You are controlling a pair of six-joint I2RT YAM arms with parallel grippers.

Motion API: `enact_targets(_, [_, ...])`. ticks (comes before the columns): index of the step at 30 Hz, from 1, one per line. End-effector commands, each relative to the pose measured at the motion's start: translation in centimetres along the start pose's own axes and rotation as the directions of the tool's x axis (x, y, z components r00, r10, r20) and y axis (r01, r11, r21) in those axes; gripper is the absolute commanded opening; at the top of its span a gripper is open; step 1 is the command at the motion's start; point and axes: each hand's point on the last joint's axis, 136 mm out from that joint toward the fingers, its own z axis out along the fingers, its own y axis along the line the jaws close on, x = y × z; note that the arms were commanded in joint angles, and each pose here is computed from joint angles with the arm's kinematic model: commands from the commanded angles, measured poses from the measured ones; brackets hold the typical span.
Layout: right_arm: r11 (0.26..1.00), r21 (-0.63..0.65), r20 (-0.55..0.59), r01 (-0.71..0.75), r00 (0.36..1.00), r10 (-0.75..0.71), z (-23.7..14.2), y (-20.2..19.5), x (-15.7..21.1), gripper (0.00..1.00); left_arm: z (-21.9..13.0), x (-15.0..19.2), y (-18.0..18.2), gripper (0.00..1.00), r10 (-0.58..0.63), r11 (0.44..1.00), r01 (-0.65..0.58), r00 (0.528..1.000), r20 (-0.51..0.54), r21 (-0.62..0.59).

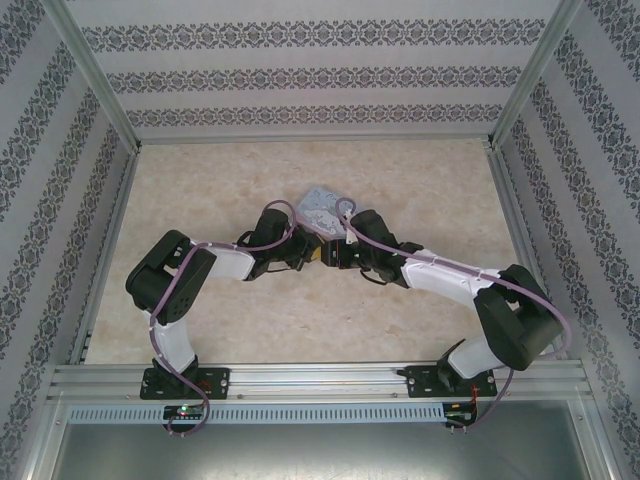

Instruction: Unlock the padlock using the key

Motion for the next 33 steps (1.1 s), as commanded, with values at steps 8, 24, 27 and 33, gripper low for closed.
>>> enact_targets(8, [0.993,0.015,0.078,-0.117,0.990,0.115,1.7,-1.6,-1.1,0.43,-0.5,1.1,1.1,0.00,0.087,0.996,-0.088,0.996,-0.028,-0.031])
enact_targets(24, [0.974,0.012,0.160,-0.226,0.962,0.221,2.5,-5.0,-7.4,0.41,-2.3,1.9,0.6,0.43,0.137,0.990,-0.137,0.990,-0.028,-0.026])
enact_targets(27, [0.971,-0.004,0.166,-0.239,0.957,0.237,2.6,-5.3,-8.4,0.41,-3.0,1.7,-0.4,0.53,0.150,0.989,-0.150,0.989,-0.016,-0.006])
enact_targets(33, [0.967,-0.035,0.166,-0.251,0.953,0.254,2.9,-5.8,-10.1,0.41,-4.6,0.7,-2.5,0.64,0.184,0.983,-0.185,0.983,0.020,0.010])
